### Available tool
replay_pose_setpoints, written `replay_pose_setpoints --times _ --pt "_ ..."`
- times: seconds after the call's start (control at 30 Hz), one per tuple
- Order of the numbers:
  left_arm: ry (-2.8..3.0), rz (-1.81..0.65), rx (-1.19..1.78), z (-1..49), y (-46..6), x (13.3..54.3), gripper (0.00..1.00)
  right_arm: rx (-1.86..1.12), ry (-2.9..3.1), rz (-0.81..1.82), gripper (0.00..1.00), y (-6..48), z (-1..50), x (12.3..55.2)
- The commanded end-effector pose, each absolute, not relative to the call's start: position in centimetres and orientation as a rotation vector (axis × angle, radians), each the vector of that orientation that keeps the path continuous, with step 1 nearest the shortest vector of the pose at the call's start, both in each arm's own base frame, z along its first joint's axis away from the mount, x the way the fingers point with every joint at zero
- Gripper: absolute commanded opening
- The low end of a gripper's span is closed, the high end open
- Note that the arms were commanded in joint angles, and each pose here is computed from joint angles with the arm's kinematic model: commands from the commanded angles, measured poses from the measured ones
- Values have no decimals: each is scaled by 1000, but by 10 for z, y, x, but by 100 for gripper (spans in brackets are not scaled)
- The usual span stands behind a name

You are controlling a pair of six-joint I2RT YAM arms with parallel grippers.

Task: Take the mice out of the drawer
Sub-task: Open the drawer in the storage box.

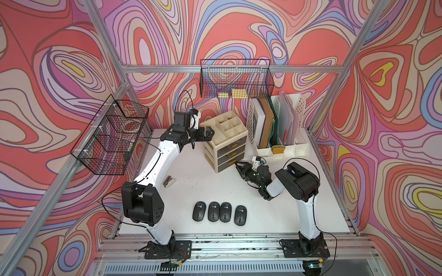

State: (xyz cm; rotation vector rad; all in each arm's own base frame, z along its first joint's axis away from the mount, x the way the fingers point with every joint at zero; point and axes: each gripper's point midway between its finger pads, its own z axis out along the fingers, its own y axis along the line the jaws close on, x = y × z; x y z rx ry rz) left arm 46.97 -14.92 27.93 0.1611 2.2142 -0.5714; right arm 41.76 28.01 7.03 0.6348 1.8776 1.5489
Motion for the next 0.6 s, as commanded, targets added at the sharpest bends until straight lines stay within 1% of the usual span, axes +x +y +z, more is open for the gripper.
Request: replay_pose_setpoints --times 0.0,0.33,0.57 --pt "2212 -568 172 281 -147 468 99 614 1853 1578 47 285 77 426" --pt "2209 -575 167 282 -147 468 99 626 1857 1589 47 291 75 435" --pt "2204 -576 168 284 -147 468 99 645 1854 1596 41 294 73 441"
